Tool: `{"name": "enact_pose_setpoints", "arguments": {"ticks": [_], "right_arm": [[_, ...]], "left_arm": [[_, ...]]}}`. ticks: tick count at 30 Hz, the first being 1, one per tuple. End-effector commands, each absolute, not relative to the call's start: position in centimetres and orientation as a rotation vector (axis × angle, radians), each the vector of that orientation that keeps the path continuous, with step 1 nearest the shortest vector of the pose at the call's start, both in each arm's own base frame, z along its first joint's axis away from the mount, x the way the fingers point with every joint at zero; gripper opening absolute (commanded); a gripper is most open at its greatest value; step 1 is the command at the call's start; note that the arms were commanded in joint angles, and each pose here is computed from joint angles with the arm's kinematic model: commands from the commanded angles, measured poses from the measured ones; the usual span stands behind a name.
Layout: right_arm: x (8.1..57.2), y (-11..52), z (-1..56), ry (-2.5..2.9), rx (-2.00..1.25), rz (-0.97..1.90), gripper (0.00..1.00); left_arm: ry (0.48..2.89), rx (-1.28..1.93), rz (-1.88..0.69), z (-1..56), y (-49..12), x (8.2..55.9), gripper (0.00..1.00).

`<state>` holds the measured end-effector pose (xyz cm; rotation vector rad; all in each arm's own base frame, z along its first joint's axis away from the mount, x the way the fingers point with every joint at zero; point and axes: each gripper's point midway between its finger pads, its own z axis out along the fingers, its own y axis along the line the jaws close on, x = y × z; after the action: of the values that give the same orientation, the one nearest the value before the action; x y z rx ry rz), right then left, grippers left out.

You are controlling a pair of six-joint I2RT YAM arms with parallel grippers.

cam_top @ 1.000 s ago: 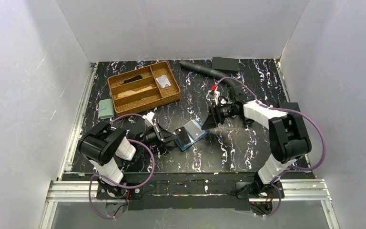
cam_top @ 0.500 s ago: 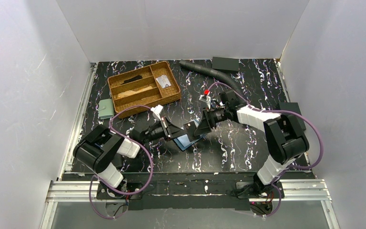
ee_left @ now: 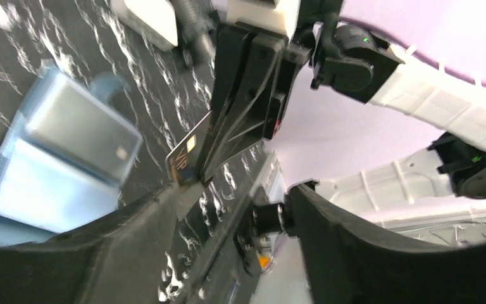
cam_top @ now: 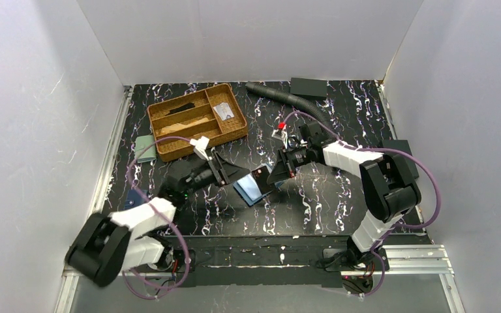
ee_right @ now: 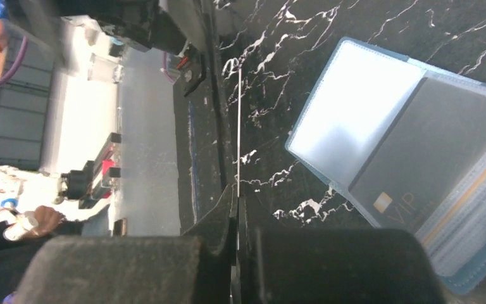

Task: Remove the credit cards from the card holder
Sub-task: Place the credit card in the storage box.

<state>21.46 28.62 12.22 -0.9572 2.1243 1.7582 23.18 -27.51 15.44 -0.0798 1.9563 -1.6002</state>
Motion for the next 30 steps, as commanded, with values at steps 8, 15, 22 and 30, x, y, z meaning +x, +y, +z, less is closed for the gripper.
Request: {"name": "enact_pose_setpoints", "arguments": {"ticks": [8, 15, 22, 30], "right_arm": [[25.3, 26.0, 16.2, 1.881, -1.408, 1.089, 0.01], [28.0, 25.8, 20.9, 1.805, -1.698, 0.879, 0.01], [28.0, 28.4, 21.3, 1.717, -1.919, 0.829, 0.01], [29.4, 29.8, 22.2, 1.666, -1.959, 0.814, 0.01]], "left_arm": [[1.888, 0.063, -0.85, 22.0, -16.4, 22.1, 0.98], [2.02, 0.314, -0.808, 24.0, -17.7, 22.2, 0.98], [1.755, 0.682, -0.998, 30.5, -22.5, 23.1, 0.98], [1.728, 0.813, -1.098, 29.5, -25.2, 25.7, 0.98]]}}
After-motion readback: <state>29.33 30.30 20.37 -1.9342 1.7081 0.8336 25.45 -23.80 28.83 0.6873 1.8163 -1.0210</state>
